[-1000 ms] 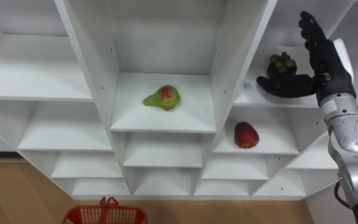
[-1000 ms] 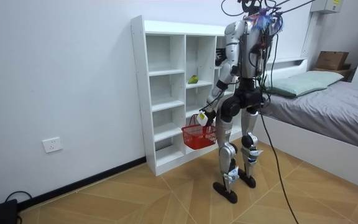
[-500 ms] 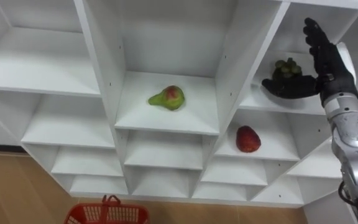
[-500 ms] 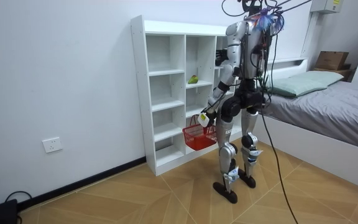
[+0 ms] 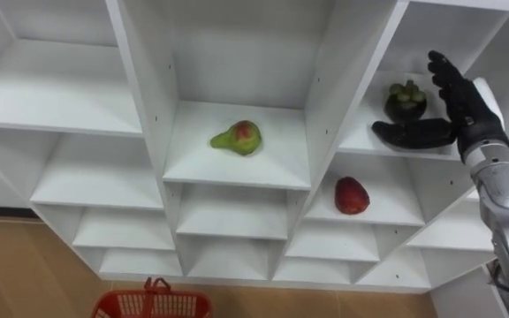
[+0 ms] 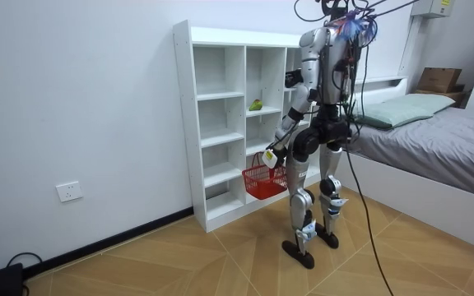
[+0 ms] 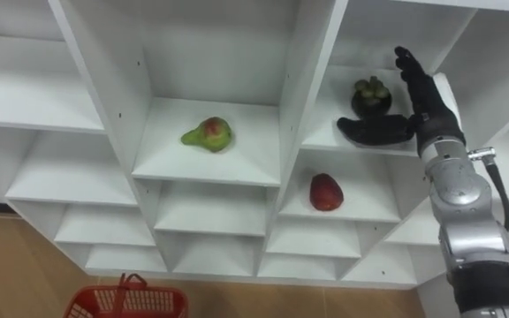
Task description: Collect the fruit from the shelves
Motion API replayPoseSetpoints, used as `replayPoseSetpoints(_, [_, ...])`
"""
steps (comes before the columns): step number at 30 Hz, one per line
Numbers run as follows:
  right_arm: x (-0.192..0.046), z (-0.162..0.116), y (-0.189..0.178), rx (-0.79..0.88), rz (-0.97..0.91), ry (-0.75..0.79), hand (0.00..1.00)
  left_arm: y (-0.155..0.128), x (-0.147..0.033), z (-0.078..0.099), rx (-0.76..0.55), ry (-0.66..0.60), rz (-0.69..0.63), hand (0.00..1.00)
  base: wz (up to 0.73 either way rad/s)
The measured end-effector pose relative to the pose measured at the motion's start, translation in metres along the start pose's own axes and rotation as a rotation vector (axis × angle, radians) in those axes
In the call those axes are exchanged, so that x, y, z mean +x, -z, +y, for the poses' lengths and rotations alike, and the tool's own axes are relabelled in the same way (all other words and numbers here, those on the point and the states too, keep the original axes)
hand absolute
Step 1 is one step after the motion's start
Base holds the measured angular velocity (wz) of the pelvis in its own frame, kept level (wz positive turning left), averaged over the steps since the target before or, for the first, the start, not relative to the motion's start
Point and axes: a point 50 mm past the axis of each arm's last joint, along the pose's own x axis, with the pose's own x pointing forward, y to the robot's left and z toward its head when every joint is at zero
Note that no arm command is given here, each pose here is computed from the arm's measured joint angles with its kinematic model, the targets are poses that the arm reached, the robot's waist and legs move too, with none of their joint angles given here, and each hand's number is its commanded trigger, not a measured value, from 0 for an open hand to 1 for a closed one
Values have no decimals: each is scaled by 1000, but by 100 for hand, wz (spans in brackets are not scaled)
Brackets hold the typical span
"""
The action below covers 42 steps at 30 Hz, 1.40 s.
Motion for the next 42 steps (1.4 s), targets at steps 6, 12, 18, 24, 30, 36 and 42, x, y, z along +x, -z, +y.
replayPoseSetpoints(6, [0,-1,1,-5,7,-11,0,0,0,2,4,-3,1,100,0])
replayPoseSetpoints(12, [0,-1,3,-6,17,-42,0,0,-1,4,10,-8,5,100,0])
replayPoseSetpoints(18, [1,1,7,-2,35,-90,0,2,-1,4,11,-9,24,100,0])
replayPoseSetpoints(24, [1,2,12,3,59,-107,0,3,0,6,2,-13,44,100,1])
replayPoseSetpoints(30, [0,2,16,5,80,-108,0,4,0,7,-2,-17,52,100,5])
replayPoseSetpoints(36, [0,2,17,5,83,-112,0,4,0,8,-3,-19,57,100,0])
replayPoseSetpoints(42, [-1,2,18,1,85,-119,0,4,1,8,-2,-18,60,100,0])
